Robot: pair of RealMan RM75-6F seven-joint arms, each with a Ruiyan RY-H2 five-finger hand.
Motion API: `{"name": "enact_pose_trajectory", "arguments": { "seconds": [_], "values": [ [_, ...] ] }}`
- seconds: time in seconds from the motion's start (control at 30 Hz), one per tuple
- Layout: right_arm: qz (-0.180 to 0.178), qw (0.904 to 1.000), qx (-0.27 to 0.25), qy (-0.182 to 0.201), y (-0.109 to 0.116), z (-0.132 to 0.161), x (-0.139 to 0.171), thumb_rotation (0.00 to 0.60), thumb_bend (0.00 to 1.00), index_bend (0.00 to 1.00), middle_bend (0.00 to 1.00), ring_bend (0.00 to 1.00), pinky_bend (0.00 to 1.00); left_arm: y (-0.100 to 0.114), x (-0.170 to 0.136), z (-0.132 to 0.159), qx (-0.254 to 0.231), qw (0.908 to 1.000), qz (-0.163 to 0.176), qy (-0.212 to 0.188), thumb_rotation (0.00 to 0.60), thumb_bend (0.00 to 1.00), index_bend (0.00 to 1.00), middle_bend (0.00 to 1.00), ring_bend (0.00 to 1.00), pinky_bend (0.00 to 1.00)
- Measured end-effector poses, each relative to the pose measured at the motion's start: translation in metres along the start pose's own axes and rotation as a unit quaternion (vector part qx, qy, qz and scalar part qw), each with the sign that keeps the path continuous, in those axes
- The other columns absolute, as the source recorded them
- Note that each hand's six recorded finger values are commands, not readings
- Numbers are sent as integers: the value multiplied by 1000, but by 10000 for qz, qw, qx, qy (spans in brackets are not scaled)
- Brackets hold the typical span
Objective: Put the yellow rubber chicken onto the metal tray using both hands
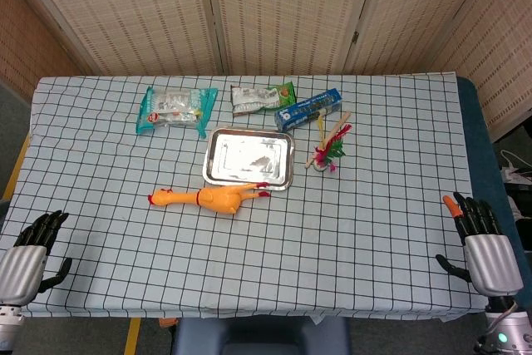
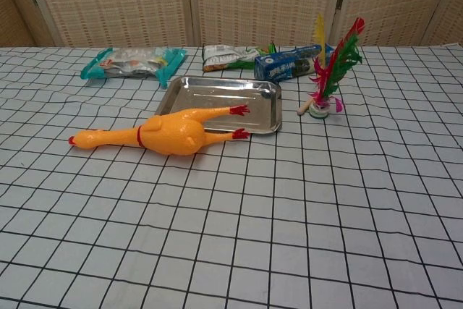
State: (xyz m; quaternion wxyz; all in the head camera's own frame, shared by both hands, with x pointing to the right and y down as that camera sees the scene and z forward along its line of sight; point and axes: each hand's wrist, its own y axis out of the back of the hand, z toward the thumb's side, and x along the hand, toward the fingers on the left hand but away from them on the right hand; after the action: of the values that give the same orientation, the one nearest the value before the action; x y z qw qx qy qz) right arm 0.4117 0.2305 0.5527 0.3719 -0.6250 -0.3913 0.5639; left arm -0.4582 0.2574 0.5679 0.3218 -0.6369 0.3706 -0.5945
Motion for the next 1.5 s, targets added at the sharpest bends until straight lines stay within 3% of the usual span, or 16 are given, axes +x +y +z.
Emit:
{"name": "enact_pose_trajectory", "arguments": {
  "seconds": [0.23, 0.37, 0.6, 0.8, 1.0, 1.3, 1.37, 1.5],
  "values": [
    [-21, 10000, -32, -34, 2, -2, 1, 600, 114, 0, 0, 0, 0, -4, 4, 5, -40, 9999, -60, -75, 600, 410, 0, 43, 38, 170],
    [-77, 9999, -94, -101, 6, -5, 0, 600, 114, 0, 0, 0, 0, -14, 22, 20, -134, 9988, -323, -353, 600, 411, 0, 38, 36, 187],
    [35, 9997, -97, -219, 0, -11, -7, 600, 113, 0, 0, 0, 0, -31, 78, 68, -33, 9897, -1034, -993, 600, 405, 0, 17, 16, 140],
    [111, 9991, -84, -389, -3, -19, -12, 600, 114, 0, 0, 0, 0, -50, 126, 112, 137, 9795, -1448, -1397, 600, 405, 0, 0, 0, 129],
    [143, 9981, -87, -586, -4, -29, -17, 600, 114, 0, 0, 0, 0, -67, 164, 137, 292, 9756, -1525, -1550, 600, 403, 0, 0, 0, 81],
    [79, 9964, -101, -833, -1, -43, -23, 600, 114, 0, 0, 0, 0, -92, 197, 163, 318, 9684, -1776, -1720, 600, 401, 1, 9, 1, 82],
    [82, 9961, -100, -872, 0, -45, -25, 600, 114, 0, 0, 0, 0, -97, 202, 166, 297, 9678, -1792, -1741, 600, 399, 85, 55, 24, 101],
    [94, 9957, -101, -918, -1, -47, -26, 600, 114, 0, 0, 0, 0, -102, 210, 174, 227, 9698, -1622, -1805, 600, 409, 519, 264, 155, 179]
  ]
}}
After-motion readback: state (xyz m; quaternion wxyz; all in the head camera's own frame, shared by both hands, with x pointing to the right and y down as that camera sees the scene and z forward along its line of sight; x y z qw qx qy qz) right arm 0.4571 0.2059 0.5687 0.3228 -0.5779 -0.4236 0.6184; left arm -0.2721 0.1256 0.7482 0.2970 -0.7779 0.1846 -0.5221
